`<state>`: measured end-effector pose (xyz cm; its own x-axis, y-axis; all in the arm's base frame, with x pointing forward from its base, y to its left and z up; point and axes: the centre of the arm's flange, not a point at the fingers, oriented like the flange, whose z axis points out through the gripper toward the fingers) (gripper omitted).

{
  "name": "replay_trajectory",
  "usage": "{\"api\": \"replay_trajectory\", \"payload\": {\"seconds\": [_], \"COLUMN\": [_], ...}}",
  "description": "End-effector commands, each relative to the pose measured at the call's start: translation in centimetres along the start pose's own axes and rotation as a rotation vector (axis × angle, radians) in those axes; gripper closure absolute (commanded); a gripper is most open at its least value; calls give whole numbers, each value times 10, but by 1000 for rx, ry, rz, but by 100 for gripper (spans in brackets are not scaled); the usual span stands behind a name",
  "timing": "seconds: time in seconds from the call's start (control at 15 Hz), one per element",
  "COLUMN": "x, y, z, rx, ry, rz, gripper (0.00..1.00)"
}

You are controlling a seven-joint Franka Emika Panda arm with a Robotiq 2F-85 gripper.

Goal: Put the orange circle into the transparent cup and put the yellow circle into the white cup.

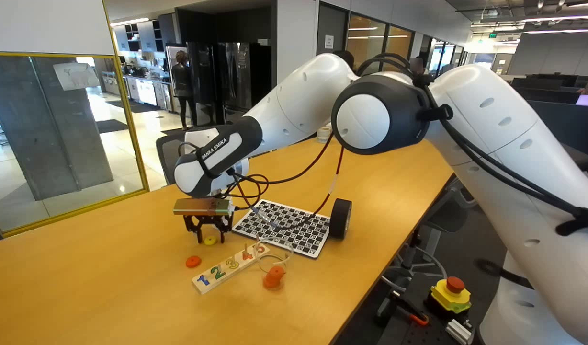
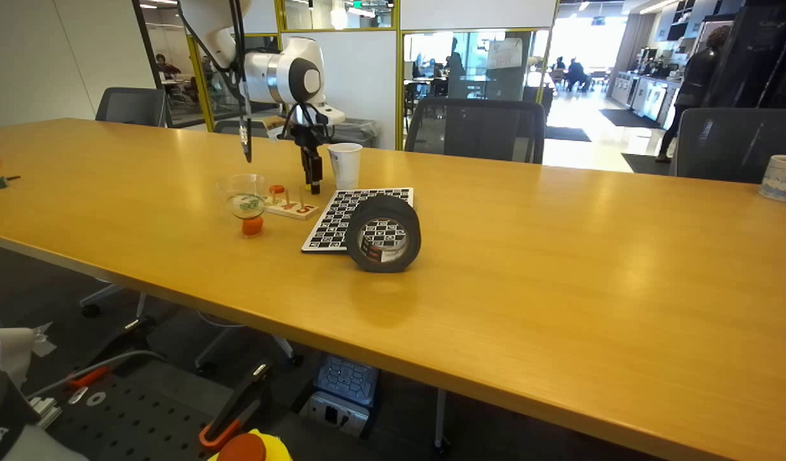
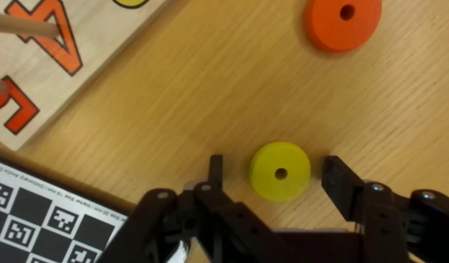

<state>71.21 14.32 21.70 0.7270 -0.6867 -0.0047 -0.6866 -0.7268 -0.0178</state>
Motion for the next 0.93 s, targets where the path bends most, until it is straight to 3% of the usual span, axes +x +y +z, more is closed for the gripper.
{"api": "replay_trajectory", "payload": {"seconds": [0.0,0.2,0.4,0.87], "x": [6,7,6,-19], "y": [-10,-10,-12,-40], "z": [-6,-7,-18,-113], "rx": [-5,-16,-9,111], "ry": [-29,-37,-38,58], "rz": [-21,-24,-60,-299], "gripper": [58,82,79,79]}}
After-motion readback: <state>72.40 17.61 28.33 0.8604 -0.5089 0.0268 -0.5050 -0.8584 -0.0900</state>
